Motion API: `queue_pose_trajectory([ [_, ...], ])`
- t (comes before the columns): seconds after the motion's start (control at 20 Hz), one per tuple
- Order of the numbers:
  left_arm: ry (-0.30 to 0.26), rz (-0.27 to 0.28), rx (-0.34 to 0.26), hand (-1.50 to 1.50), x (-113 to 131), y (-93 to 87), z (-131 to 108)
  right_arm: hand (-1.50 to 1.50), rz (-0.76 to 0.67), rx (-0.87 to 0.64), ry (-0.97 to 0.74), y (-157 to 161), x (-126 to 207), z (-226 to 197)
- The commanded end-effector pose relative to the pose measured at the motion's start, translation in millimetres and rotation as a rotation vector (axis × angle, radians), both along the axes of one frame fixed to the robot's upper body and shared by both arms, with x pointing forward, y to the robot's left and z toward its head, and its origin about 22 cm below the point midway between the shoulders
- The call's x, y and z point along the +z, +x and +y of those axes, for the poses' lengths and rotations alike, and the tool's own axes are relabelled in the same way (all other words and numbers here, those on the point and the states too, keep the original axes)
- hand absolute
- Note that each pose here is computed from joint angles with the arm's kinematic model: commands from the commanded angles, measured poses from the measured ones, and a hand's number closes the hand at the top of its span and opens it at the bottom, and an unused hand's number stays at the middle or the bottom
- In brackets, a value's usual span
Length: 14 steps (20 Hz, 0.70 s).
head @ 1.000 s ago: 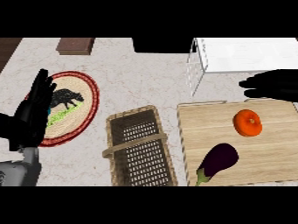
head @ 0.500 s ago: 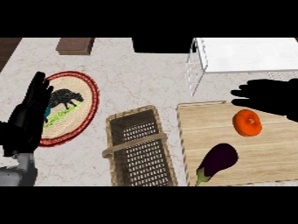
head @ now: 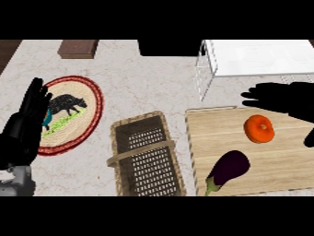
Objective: Pick the squash from the tray and place it in the tiered shelf
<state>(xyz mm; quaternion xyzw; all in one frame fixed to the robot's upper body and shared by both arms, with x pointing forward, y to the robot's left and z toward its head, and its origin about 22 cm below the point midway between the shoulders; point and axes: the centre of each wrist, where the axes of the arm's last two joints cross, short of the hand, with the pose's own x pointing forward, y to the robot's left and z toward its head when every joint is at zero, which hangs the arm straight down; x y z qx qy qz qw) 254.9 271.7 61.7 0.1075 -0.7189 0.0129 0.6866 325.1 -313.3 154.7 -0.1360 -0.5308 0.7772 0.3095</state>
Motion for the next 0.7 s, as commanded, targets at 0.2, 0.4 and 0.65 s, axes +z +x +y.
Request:
queue_pose_trajectory([
  [0.2, -0.015, -0.002, -0.001, 0.00, -2.4, 8.0, -8.7, -1.50, 0.062, 0.033, -0.011, 25.6, -13.3, -11.6],
  [0.4, -0.016, 0.010, -0.015, 0.00, 0.1, 12.3, -8.0, -1.50, 0.063, 0.049, 0.008, 15.5, -56.4, 6.4],
  [0.65, -0.004, -0.005, 0.010, 0.00, -7.1, 9.9, -7.0, -1.50, 0.086, 0.059, 0.015, 30.1, -54.9, 1.5],
])
